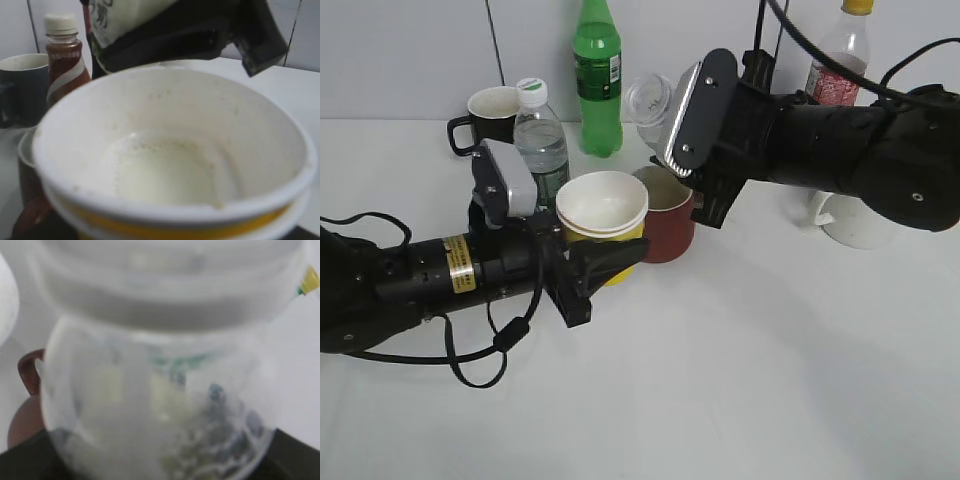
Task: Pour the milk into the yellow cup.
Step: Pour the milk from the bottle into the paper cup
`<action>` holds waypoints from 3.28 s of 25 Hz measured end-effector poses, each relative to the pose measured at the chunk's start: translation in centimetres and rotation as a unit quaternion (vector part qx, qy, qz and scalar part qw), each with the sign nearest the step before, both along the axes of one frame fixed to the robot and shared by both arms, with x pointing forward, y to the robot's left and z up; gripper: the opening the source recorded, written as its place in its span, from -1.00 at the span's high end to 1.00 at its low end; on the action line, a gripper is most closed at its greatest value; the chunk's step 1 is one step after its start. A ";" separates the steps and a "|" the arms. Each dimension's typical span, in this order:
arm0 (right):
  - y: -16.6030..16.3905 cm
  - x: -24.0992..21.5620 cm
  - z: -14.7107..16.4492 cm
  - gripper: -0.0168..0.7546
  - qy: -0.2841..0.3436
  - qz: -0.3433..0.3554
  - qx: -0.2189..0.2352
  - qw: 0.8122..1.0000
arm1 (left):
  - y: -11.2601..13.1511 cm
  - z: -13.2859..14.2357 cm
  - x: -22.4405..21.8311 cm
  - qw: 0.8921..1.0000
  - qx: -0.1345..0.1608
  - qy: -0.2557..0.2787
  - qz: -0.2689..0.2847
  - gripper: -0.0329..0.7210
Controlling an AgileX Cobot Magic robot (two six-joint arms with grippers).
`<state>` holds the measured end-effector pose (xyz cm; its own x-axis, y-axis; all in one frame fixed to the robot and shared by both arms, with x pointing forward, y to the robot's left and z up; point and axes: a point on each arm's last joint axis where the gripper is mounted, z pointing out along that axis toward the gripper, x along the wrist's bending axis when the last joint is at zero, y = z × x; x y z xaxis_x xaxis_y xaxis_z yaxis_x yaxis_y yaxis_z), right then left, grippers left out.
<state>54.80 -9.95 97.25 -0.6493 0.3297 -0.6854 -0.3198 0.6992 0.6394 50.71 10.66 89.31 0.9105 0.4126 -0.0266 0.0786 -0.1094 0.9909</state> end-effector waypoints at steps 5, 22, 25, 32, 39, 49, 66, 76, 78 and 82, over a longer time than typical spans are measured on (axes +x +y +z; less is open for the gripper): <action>0.0 0.0 0.0 -0.19 -0.046 0.027 -0.051 0.997 | -1.6 0.4 -0.5 1.000 -0.007 -0.009 -0.021 -0.04; -0.1 0.2 0.3 -0.19 -0.180 0.074 -0.173 0.965 | -1.7 0.5 -0.4 1.000 -0.011 -0.007 -0.012 -0.03; -0.1 0.3 0.5 -0.19 -0.198 0.077 -0.184 0.960 | -1.7 0.5 -0.4 1.000 -0.011 -0.007 -0.012 -0.03; 0.0 0.3 0.7 -0.19 -0.228 0.084 -0.193 0.951 | -1.7 0.5 -0.4 1.000 -0.011 -0.007 -0.013 -0.03; 0.1 0.3 0.9 -0.19 -0.247 0.091 -0.207 0.942 | -1.7 0.5 -0.4 1.000 -0.011 -0.007 -0.013 -0.03; 0.2 0.3 1.1 -0.19 -0.281 0.100 -0.222 0.928 | -1.7 0.5 -0.5 1.000 -0.010 -0.007 -0.016 -0.02; 0.3 0.3 1.4 -0.19 -0.319 0.107 -0.239 0.911 | -1.8 0.4 -0.6 1.000 -0.006 -0.009 -0.028 -0.02; 0.3 0.3 1.4 -0.19 -0.324 0.108 -0.244 0.908 | -1.8 0.4 -0.7 1.000 -0.006 -0.009 -0.028 -0.02; 0.3 0.3 1.5 -0.19 -0.324 0.109 -0.244 0.907 | -1.8 0.4 -0.7 1.000 -0.006 -0.010 -0.028 -0.02; 0.3 0.3 1.5 -0.19 -0.325 0.109 -0.245 0.907 | -1.8 0.4 -0.7 1.000 -0.006 -0.010 -0.029 -0.02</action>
